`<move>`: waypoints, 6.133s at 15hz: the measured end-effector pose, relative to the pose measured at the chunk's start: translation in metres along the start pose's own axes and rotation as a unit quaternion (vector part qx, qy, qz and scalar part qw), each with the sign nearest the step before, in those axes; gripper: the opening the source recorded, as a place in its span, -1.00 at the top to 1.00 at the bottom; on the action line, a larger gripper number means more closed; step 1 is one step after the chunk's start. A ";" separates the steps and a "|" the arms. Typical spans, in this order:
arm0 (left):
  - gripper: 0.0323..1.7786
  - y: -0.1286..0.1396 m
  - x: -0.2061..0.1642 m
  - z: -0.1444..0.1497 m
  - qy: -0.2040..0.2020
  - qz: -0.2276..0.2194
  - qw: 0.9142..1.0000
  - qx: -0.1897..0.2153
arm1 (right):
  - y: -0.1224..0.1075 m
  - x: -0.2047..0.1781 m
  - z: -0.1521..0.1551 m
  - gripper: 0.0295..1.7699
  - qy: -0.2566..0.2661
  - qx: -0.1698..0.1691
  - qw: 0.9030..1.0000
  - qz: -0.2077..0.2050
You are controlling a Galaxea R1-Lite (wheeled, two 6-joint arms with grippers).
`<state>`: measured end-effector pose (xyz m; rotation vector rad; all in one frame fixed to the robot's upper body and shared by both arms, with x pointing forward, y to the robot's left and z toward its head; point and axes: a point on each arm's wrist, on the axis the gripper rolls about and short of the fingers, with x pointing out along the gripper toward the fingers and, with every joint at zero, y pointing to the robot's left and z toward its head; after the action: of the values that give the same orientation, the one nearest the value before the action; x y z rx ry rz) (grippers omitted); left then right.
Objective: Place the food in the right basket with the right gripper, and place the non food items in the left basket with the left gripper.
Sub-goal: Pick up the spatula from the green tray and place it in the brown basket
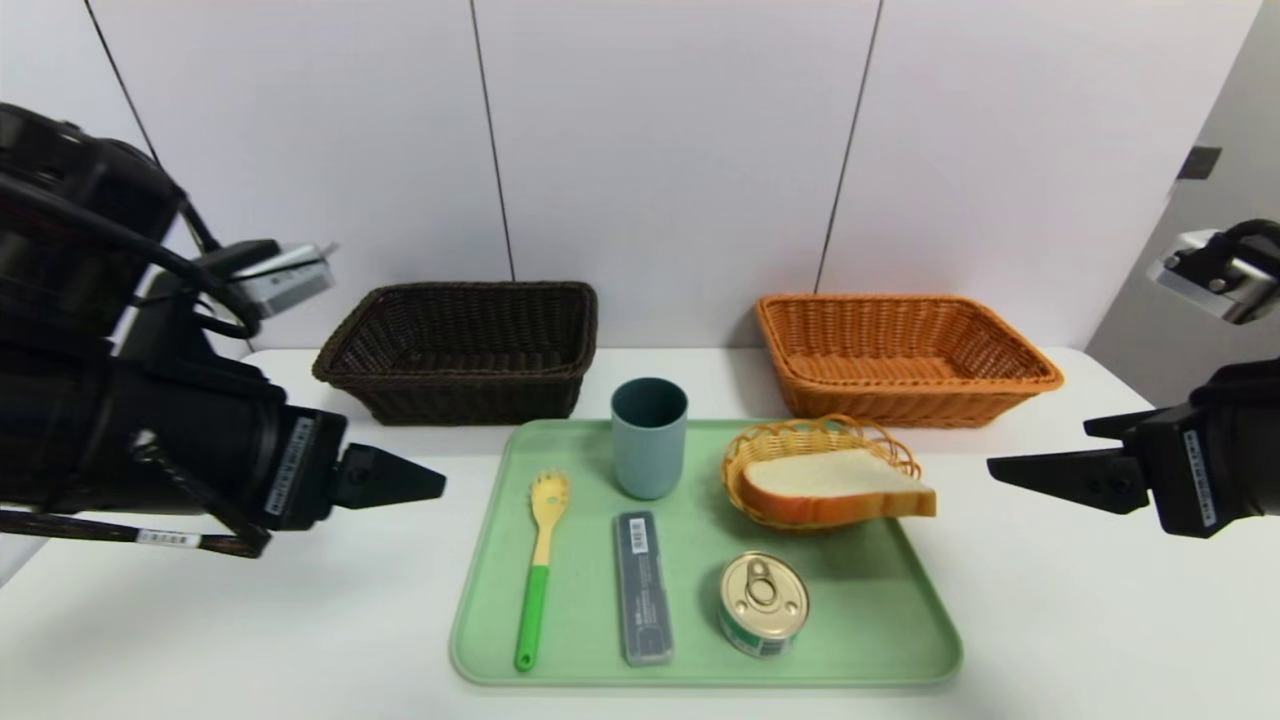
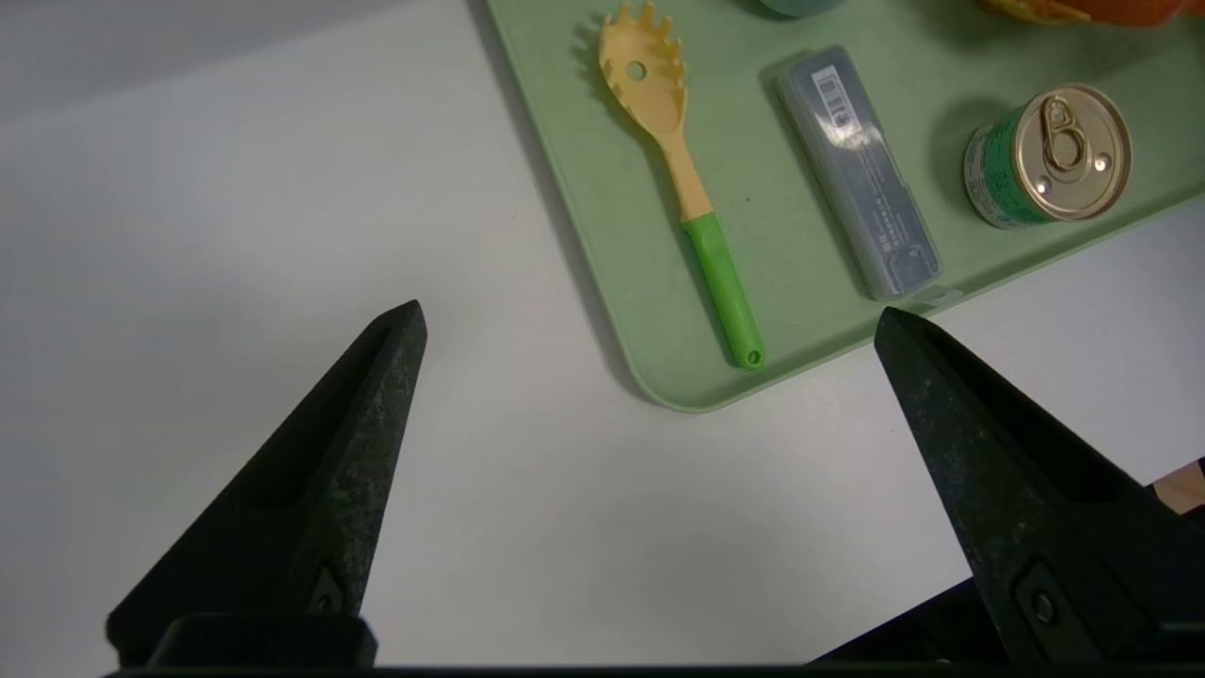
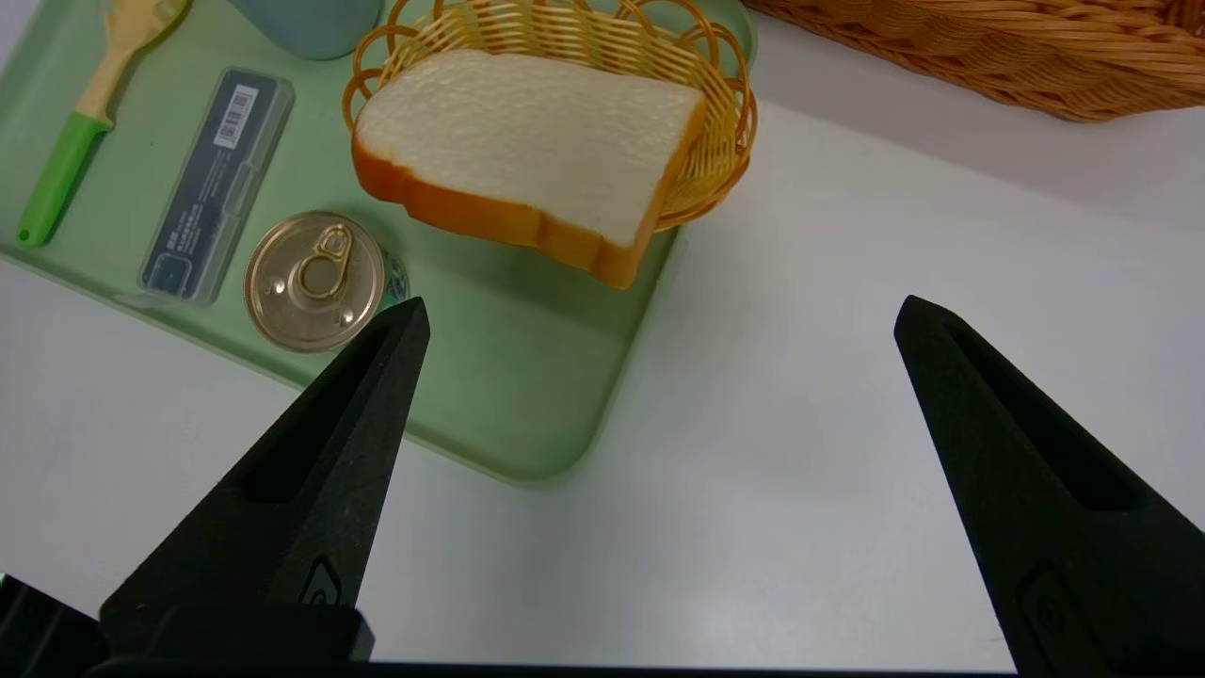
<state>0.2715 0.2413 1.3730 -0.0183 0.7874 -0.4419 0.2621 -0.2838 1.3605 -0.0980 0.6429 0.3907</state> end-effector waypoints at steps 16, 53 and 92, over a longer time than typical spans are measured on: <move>-0.90 -0.064 0.125 -0.001 0.110 0.087 0.990 -0.024 | -0.001 0.023 -0.003 -0.93 0.018 0.006 1.000 0.003; -0.90 -0.067 0.172 -0.019 0.166 0.116 0.978 -0.040 | -0.006 0.030 -0.016 -0.93 0.032 0.017 0.999 -0.007; 0.89 0.009 0.032 0.111 -0.066 0.125 0.969 0.204 | -0.006 0.026 -0.012 -0.93 0.016 0.016 1.000 -0.007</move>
<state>0.3712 0.2203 1.4283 0.4275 0.5475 -0.3519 0.2761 -0.2832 1.3350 -0.0779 0.6786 0.3667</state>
